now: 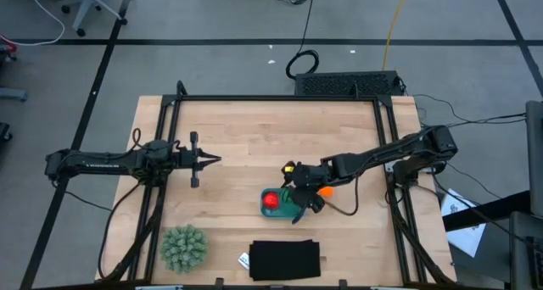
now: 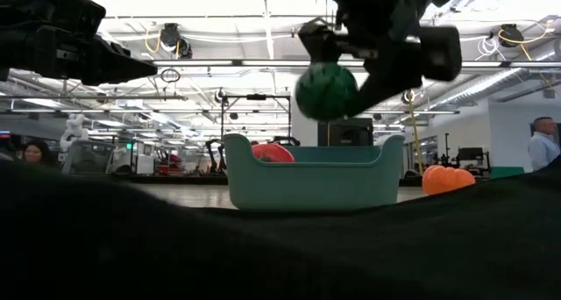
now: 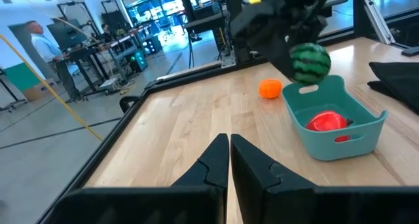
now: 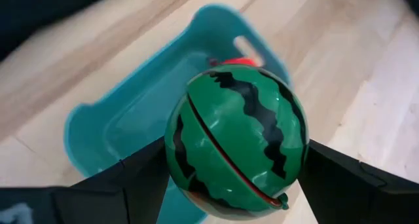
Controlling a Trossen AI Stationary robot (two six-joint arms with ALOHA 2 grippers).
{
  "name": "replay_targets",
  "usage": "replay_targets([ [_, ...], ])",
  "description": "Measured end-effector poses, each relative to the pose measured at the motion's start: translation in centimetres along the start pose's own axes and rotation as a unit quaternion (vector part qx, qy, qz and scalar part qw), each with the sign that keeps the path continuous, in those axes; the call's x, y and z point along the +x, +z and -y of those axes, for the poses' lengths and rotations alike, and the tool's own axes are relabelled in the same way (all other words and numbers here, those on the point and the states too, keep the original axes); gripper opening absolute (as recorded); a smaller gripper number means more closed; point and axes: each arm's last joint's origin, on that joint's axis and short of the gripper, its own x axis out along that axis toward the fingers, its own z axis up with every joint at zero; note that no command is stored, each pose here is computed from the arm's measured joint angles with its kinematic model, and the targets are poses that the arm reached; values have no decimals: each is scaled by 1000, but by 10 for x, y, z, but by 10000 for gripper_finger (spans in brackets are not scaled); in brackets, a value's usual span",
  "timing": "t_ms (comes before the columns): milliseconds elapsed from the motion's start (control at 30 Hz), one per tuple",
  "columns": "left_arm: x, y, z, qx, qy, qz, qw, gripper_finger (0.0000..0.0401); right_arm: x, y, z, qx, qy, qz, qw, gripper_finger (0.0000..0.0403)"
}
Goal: Pick and placing Produce into tupperware
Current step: Put the green watermelon into the blue bin
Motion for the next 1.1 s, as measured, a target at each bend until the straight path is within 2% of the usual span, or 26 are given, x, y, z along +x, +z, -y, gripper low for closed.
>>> replay_targets([
  [233, 0, 0, 0, -2, 0, -1, 1000, 21, 21, -6, -5, -11, 16, -22, 1000, 290],
  [533, 0, 0, 0, -2, -1, -2, 1000, 21, 22, -3, -4, -27, 8, -9, 1000, 290],
  [900, 0, 0, 0, -1, -1, -2, 1000, 21, 36, 3, -14, -40, 31, -17, 999, 290],
  [1100, 0, 0, 0, -1, -1, -1, 1000, 21, 37, 11, -16, -72, 32, -10, 997, 290],
])
